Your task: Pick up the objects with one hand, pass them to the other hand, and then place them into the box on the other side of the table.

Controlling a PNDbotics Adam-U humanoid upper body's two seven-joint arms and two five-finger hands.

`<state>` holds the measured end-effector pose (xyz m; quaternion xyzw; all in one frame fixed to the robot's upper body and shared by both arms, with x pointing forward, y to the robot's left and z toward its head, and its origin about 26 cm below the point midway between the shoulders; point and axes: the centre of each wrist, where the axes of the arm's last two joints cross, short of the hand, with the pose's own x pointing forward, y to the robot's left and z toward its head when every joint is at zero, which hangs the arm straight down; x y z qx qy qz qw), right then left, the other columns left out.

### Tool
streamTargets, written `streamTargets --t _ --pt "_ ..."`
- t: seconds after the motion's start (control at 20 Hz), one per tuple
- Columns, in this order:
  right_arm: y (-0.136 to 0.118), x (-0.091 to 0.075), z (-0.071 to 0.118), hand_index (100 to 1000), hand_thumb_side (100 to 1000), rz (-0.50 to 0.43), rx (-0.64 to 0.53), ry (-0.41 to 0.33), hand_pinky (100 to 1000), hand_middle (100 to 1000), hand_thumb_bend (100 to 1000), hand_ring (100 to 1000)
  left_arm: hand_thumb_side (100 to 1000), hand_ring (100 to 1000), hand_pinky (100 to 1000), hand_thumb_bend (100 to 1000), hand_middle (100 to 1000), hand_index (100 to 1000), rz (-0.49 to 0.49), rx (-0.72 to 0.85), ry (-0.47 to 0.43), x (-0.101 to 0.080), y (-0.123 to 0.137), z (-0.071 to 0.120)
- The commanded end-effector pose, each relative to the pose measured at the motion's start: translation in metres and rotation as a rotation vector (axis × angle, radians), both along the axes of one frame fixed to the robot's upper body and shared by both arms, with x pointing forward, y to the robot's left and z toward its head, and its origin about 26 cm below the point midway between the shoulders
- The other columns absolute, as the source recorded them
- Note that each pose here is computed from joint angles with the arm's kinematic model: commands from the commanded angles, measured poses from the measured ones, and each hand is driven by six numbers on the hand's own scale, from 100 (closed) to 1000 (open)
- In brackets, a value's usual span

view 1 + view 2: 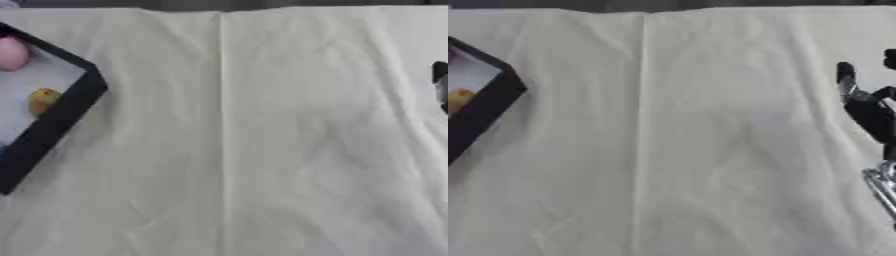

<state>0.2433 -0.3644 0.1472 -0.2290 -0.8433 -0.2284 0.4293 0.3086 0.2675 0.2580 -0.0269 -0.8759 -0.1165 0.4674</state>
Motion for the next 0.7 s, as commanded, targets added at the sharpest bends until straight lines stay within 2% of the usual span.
streamTargets --t 0.05,0.15,0.25,0.35,0.4,0.45,0.55,0.7 --pt "0.002 -0.006 -0.003 659 373 0.039 0.084 -0.047 265 792 302 717 742 640 1000 100 659 801 -0.031 -0.012 -0.019 -0.001 0.001 0.003" --pt "0.004 -0.01 -0.012 683 460 0.029 0.092 -0.02 264 809 260 725 747 641 1000 100 658 801 -0.046 -0.021 -0.008 -0.001 0.0 -0.001" --pt "0.007 -0.012 -0.018 687 384 0.018 0.083 0.0 263 822 297 724 753 640 1000 100 658 801 -0.06 -0.03 0.003 -0.001 -0.002 -0.005" --pt "0.01 -0.013 -0.024 683 243 0.013 0.073 0.01 261 820 382 721 760 640 1000 100 657 799 -0.071 -0.038 0.012 0.0 -0.003 -0.009" --pt "0.012 -0.014 -0.027 683 243 0.011 0.069 0.014 259 817 382 718 760 640 1000 100 657 799 -0.075 -0.042 0.017 0.001 -0.004 -0.01" --pt "0.014 -0.015 -0.03 666 121 0.007 0.064 0.023 255 803 511 706 763 638 1000 100 653 799 -0.08 -0.045 0.02 0.001 -0.004 -0.011" --pt "0.018 -0.016 -0.034 634 100 -0.002 0.056 0.043 246 773 571 678 766 638 1000 100 652 797 -0.091 -0.049 0.026 0.002 -0.005 -0.014" --pt "0.022 -0.016 -0.038 595 100 -0.013 0.033 0.062 239 749 590 654 767 637 1000 100 650 795 -0.112 -0.056 0.031 0.003 -0.008 -0.017"
